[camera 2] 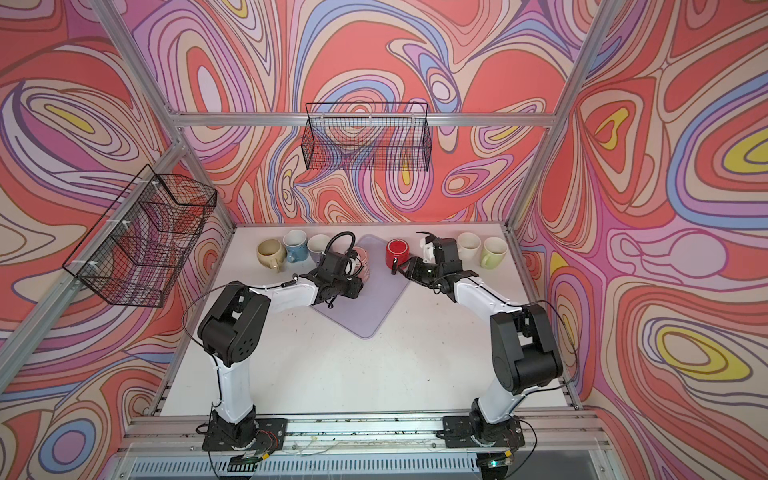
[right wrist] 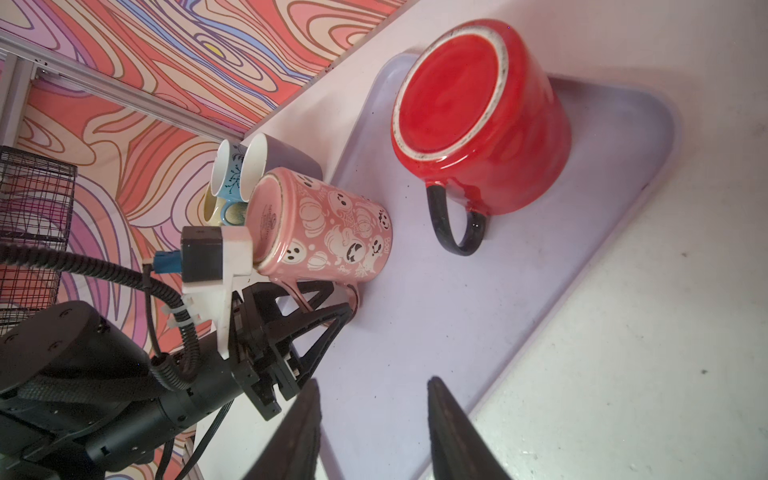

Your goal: Turn the mug right side up

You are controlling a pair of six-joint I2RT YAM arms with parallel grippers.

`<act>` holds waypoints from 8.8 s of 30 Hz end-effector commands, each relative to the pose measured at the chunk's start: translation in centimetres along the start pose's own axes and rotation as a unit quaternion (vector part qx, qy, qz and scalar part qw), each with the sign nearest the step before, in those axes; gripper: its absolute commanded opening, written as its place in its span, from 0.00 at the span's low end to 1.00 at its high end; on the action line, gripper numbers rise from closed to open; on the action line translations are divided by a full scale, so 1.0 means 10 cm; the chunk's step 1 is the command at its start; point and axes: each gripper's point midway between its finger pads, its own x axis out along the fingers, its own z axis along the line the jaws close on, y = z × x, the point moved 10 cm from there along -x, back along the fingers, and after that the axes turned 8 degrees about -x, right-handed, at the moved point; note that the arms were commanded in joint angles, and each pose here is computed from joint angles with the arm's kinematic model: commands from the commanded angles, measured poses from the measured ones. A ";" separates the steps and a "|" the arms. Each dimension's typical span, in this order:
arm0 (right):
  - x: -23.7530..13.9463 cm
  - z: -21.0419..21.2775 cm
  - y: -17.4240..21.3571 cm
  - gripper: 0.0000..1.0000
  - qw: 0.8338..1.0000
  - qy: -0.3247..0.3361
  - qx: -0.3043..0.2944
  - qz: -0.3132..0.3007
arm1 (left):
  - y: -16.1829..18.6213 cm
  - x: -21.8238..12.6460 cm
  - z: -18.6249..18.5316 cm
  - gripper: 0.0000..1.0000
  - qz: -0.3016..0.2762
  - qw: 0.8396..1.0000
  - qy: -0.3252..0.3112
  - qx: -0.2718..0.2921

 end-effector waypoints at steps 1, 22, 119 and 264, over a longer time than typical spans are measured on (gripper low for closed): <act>-0.03 -0.01 0.00 0.43 1.000 0.003 0.000 -0.009 | -0.05 -0.12 0.01 0.46 -0.001 0.999 -0.026 0.023; -0.02 -0.04 0.02 0.43 1.000 0.000 0.003 -0.007 | 0.14 -0.12 0.01 0.51 -0.013 0.999 0.015 -0.031; -0.01 0.20 -0.07 0.45 0.969 -0.231 0.002 -0.085 | -1.15 -1.82 -0.38 0.00 -0.274 0.934 0.228 -0.008; 0.68 1.43 0.27 0.14 0.760 0.062 -0.411 -0.499 | -1.29 -2.39 -0.61 0.00 -0.227 0.851 0.418 -0.224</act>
